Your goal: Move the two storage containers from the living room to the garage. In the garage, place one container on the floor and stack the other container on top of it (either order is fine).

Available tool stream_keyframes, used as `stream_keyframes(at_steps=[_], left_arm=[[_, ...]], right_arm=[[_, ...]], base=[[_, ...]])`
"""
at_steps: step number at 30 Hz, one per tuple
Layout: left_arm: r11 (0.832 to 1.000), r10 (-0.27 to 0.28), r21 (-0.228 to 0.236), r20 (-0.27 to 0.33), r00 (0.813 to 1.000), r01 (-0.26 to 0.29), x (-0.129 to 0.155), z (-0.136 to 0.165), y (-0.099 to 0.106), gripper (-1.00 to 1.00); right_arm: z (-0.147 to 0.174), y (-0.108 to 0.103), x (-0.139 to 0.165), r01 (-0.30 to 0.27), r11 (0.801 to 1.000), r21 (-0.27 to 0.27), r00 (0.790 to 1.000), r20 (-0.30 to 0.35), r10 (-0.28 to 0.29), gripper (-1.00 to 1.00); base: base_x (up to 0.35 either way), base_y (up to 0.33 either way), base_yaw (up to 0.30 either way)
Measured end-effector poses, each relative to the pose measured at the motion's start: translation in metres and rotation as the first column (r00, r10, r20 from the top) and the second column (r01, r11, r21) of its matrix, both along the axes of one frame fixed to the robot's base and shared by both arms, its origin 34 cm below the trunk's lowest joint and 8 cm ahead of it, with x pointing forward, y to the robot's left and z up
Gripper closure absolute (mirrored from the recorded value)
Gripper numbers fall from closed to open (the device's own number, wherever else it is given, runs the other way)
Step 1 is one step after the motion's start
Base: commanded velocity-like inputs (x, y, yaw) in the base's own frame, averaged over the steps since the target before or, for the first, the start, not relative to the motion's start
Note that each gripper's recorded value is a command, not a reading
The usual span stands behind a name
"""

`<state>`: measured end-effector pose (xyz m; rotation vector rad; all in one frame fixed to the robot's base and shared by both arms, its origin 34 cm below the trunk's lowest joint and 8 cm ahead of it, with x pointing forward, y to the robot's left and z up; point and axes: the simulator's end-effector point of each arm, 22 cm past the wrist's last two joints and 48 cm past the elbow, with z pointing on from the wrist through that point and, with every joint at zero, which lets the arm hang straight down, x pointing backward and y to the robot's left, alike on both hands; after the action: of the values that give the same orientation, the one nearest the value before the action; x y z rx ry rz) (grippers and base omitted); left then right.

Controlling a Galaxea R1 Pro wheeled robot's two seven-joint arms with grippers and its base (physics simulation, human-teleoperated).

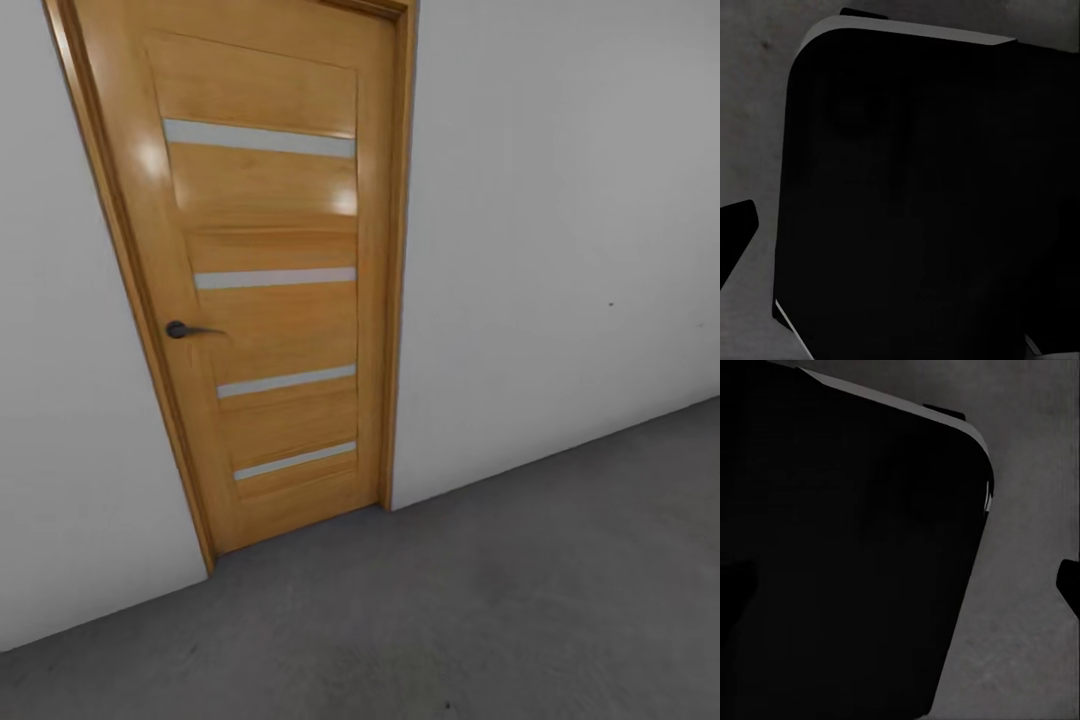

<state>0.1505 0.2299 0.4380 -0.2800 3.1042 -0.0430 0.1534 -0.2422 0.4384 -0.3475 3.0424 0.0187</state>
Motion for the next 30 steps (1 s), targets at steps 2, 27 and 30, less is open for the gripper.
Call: stream_keyframes(at_steps=[2,27,30], left_arm=[[1.000,0.000,0.000,0.000,1.000,0.000,0.0000,0.0000,0.0000,-1.00],[1.000,0.001,0.000,0.002,1.000,-0.001,0.0003,0.0000,0.0001,-1.00],[1.000,0.001,0.000,0.002,1.000,-0.001,0.0004,0.0000,0.0002,-1.00]], right_arm=[[0.0001,0.0005,0.0011,-0.003,1.000,0.002,1.000,0.005,0.003,-1.00],[0.0002,0.0006,0.0025,0.001,1.000,0.002,1.000,0.011,-0.001,-1.00],[0.0002,0.0005,0.0025,0.002,1.000,0.002,1.000,0.011,-0.002,-1.00]], base=[[0.296,-0.184,0.071],[0.300,-0.159,0.264],[0.300,-0.156,0.276]])
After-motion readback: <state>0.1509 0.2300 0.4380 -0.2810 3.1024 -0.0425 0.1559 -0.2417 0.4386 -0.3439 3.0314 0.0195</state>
